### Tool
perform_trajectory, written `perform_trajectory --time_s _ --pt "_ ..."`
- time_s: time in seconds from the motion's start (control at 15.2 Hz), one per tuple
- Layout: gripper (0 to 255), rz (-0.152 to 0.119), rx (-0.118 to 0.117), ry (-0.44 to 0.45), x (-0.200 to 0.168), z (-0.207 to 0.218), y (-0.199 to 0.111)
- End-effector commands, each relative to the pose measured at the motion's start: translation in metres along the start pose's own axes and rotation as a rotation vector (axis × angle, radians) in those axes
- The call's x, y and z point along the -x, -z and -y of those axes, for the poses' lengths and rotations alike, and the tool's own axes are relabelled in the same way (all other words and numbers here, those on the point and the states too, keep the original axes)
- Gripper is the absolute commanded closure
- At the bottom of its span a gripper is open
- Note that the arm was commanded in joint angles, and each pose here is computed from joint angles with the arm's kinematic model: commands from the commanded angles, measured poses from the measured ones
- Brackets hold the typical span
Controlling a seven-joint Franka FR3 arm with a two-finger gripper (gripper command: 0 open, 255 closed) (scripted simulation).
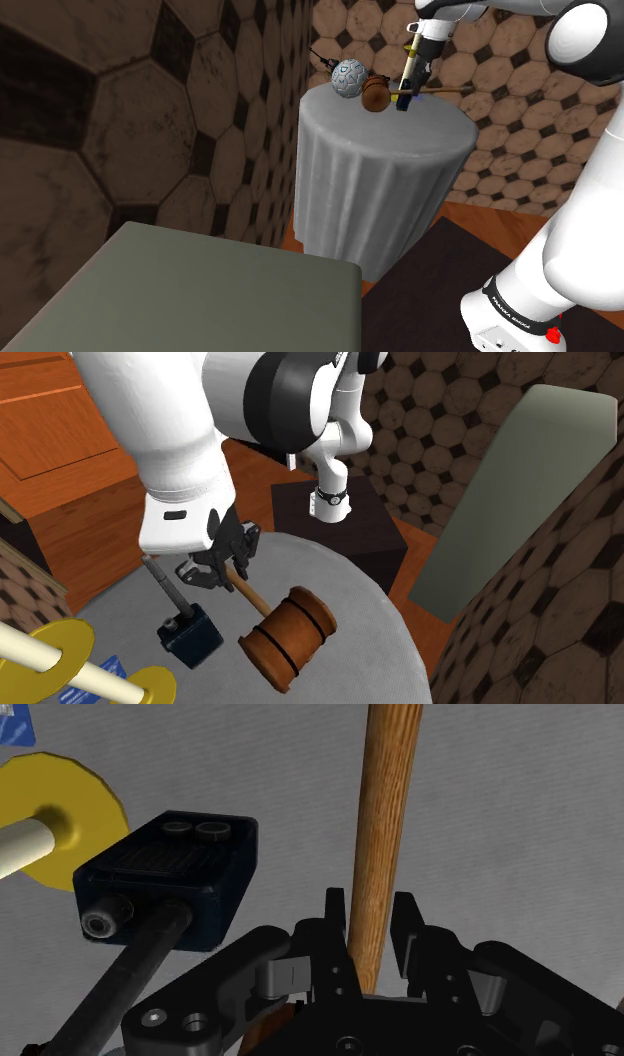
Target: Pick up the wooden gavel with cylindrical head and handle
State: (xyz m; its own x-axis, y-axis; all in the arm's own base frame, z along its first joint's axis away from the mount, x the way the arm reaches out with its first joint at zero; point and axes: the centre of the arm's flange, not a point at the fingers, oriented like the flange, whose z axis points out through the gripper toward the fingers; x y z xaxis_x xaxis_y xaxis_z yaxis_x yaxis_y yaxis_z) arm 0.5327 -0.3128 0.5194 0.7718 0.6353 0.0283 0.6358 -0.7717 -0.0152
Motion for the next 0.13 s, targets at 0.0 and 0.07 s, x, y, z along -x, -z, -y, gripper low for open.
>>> perform_trajectory --time_s 0.0,0.07 --pt "255 -0.001 0.001 0.000 0.0007 0.0006 0.0075" --pt "255 -0.001 0.001 0.000 0.0007 0.0005 0.0075"
